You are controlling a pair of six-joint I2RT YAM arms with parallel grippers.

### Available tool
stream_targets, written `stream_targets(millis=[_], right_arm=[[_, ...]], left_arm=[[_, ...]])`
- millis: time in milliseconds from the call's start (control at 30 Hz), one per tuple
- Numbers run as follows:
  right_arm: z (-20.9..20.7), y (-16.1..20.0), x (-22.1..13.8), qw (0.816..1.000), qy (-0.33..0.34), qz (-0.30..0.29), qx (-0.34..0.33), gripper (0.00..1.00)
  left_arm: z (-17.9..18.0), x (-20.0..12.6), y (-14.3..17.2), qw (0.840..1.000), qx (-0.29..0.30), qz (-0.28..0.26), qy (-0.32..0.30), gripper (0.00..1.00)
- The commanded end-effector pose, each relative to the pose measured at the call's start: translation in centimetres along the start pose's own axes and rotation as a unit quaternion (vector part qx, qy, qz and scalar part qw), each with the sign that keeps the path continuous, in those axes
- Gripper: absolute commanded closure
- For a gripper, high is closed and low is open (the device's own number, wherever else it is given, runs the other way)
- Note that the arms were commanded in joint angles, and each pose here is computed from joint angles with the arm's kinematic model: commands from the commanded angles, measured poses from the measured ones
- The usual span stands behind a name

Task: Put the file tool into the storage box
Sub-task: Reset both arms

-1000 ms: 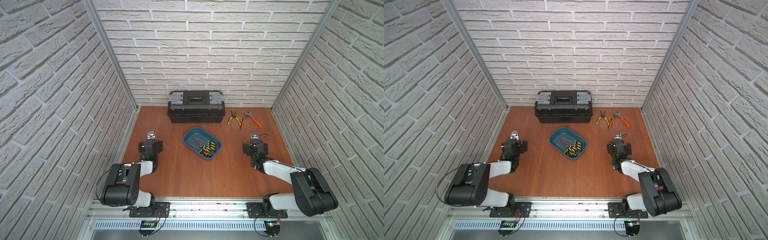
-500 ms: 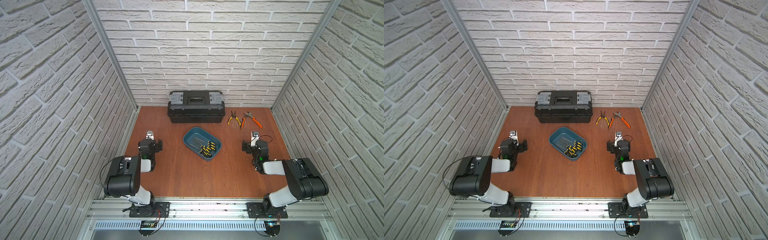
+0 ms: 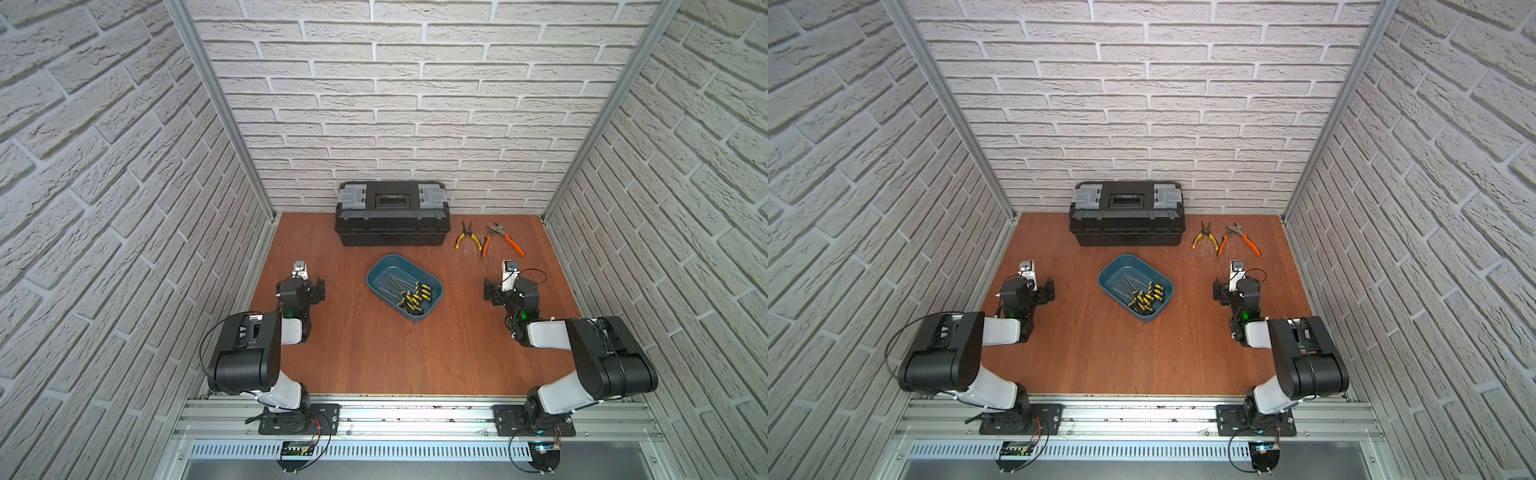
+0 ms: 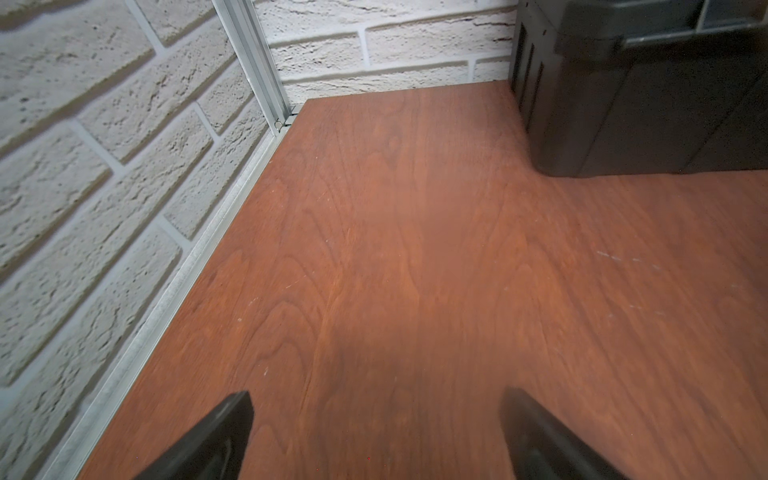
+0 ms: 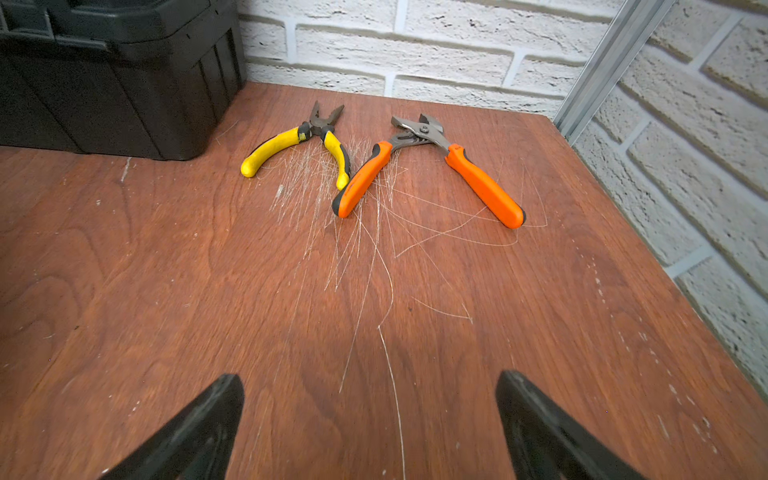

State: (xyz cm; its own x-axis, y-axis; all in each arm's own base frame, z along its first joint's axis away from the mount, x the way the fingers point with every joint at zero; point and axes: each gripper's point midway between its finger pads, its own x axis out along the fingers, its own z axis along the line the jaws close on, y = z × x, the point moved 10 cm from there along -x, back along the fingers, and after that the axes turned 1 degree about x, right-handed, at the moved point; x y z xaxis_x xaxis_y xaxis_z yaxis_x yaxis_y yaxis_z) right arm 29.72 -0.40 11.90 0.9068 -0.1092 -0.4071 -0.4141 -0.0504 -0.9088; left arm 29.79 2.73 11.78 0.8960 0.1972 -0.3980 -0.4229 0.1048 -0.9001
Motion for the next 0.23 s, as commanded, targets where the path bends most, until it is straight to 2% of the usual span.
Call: stream_targets(millis=[0, 200], right_arm=[[-0.05, -1.27, 0.15, 1.000, -0.004, -0.022, 0.009, 0.01], [-0.08, -1.29, 0.00, 1.000, -0.002, -0.027, 0.010, 0.01]], left_arm=[[0.06, 0.07, -0.70, 1.000, -0.006, -0.023, 0.003, 0.02], [0.07, 0.03, -0.69, 1.000, -0.006, -0.023, 0.003, 0.02]])
